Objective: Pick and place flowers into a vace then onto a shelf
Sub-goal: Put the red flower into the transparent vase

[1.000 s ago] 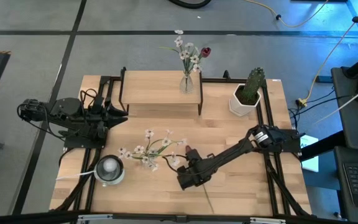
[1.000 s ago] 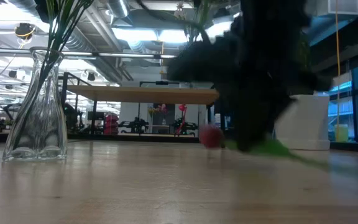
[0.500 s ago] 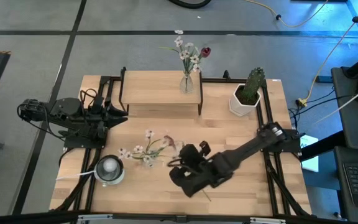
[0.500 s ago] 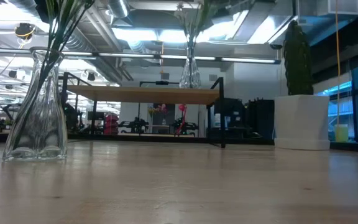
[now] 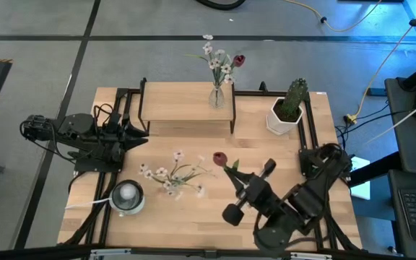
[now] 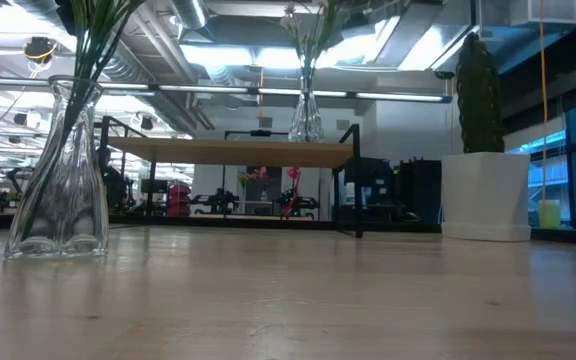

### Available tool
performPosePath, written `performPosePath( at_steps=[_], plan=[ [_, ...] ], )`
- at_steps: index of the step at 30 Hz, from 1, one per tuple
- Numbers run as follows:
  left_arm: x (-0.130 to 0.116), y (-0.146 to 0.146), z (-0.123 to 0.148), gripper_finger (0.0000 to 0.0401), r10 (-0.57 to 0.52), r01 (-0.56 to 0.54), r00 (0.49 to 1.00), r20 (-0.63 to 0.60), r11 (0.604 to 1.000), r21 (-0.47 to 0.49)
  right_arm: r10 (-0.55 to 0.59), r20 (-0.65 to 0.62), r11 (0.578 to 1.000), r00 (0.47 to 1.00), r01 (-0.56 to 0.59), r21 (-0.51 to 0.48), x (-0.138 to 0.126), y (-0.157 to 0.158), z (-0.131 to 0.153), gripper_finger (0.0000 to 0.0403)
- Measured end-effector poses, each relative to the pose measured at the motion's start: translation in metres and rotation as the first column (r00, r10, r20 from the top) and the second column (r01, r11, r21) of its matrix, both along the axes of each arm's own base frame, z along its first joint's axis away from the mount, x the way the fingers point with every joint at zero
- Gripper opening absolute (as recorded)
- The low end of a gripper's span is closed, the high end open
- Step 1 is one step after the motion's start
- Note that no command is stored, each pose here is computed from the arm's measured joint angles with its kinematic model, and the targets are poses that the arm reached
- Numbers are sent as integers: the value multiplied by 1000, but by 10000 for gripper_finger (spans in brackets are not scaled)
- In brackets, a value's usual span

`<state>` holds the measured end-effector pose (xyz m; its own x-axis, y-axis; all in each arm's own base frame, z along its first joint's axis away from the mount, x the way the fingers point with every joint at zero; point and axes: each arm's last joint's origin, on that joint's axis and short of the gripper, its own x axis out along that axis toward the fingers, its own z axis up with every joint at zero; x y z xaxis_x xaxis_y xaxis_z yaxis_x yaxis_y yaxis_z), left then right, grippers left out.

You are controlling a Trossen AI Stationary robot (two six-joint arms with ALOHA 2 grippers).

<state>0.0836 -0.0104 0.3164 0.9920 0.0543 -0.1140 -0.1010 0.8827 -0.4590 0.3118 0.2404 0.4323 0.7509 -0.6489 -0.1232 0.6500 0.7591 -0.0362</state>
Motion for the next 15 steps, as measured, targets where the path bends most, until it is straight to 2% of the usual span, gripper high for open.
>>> performPosePath(
  at_steps=[5,10,12,15],
  plan=[
    [0,0,0,127,0,0,1000,0,1000,1,-10,12,1000,1000,10,-11,-3,-2,5,2],
    [0,0,0,127,0,0,1000,0,1000,1,-92,94,992,991,99,-78,-12,6,9,2],
    [0,0,0,127,0,0,1000,0,1000,1,-67,86,993,994,75,-89,-19,12,7,2],
    [0,0,0,127,0,0,1000,0,1000,1,-36,115,998,993,42,-54,-31,18,1,2]
  ],
)
